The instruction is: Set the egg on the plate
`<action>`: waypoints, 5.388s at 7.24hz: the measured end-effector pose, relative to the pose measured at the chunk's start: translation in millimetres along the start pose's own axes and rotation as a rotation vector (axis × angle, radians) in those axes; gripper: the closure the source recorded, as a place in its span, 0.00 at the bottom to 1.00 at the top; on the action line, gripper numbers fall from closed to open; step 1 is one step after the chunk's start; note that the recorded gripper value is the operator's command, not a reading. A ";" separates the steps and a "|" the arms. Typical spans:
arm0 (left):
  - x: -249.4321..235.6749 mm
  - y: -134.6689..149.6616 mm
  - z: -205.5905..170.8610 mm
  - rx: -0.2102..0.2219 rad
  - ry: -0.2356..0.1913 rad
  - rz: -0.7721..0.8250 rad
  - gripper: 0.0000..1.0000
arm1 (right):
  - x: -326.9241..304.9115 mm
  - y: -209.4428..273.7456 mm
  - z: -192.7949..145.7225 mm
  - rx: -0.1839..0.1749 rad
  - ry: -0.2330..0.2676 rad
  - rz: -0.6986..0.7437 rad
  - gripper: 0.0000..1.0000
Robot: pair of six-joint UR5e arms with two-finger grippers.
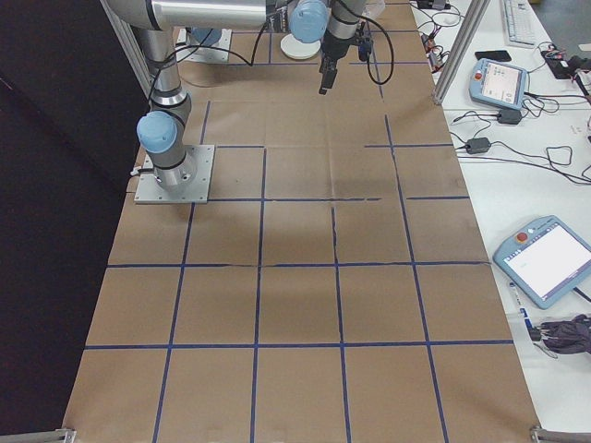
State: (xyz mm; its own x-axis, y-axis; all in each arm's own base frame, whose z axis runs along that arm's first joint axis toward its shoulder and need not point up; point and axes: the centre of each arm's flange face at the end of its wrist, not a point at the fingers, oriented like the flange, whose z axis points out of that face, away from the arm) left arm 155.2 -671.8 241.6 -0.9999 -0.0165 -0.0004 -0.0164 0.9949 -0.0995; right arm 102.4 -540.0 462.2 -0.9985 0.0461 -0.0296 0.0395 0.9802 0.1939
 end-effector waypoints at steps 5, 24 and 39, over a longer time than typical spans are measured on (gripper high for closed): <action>-3.8 -5.4 28.2 -0.010 0.009 -0.008 0.26 | 0.0 -0.2 0.3 -0.001 0.000 0.000 0.00; 58.0 34.4 -75.1 0.013 -0.004 -0.017 0.75 | 0.0 -0.1 0.1 0.000 0.000 0.000 0.00; 159.3 139.8 -115.3 -0.053 -0.081 0.046 0.00 | -0.1 0.1 0.0 0.000 -0.001 0.000 0.00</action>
State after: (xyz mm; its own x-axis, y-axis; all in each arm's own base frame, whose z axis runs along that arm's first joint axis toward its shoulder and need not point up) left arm -6.7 -523.9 342.4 -0.9962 0.0232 -0.0842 0.0271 0.9986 -0.0447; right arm 102.5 -540.0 462.2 -0.9985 0.0461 -0.0302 0.0394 0.9803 0.1938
